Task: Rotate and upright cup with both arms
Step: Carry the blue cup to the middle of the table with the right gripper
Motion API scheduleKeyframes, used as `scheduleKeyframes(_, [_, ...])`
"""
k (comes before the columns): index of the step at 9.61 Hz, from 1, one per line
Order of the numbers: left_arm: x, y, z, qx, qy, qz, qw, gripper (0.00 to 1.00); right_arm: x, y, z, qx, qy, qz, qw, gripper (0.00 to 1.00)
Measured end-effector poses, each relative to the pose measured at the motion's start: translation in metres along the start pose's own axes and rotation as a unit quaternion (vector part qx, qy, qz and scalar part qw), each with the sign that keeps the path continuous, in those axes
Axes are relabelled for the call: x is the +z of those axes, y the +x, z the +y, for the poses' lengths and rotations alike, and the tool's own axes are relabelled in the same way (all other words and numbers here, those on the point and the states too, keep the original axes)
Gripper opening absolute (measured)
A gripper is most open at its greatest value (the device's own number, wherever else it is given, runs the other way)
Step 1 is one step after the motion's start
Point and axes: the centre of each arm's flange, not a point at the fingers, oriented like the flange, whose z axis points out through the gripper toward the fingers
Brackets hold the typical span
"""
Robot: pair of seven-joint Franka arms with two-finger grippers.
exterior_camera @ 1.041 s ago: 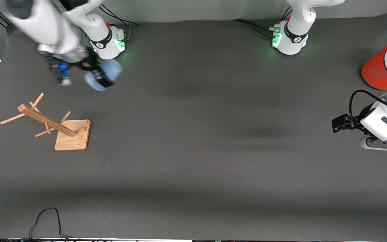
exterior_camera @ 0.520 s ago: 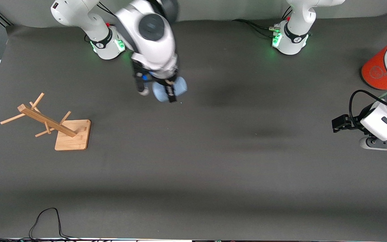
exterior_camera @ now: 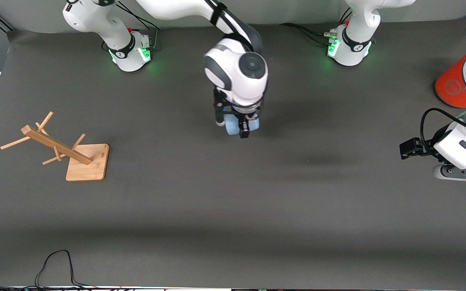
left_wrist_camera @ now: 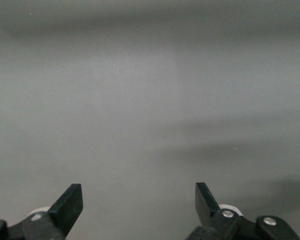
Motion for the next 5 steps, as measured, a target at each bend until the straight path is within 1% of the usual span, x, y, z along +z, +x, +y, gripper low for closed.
scheduleKeyframes(3, [0.0,0.0,0.0,0.0,0.0,0.0,1.0,1.0,0.064,-0.043,0.018,0.015,0.009,0.014,1.0,0.81])
scheduleKeyframes(5, [0.0,0.0,0.0,0.0,0.0,0.0,1.0,1.0,0.098,-0.061,0.028,0.014,0.014,0.021,1.0,0.81])
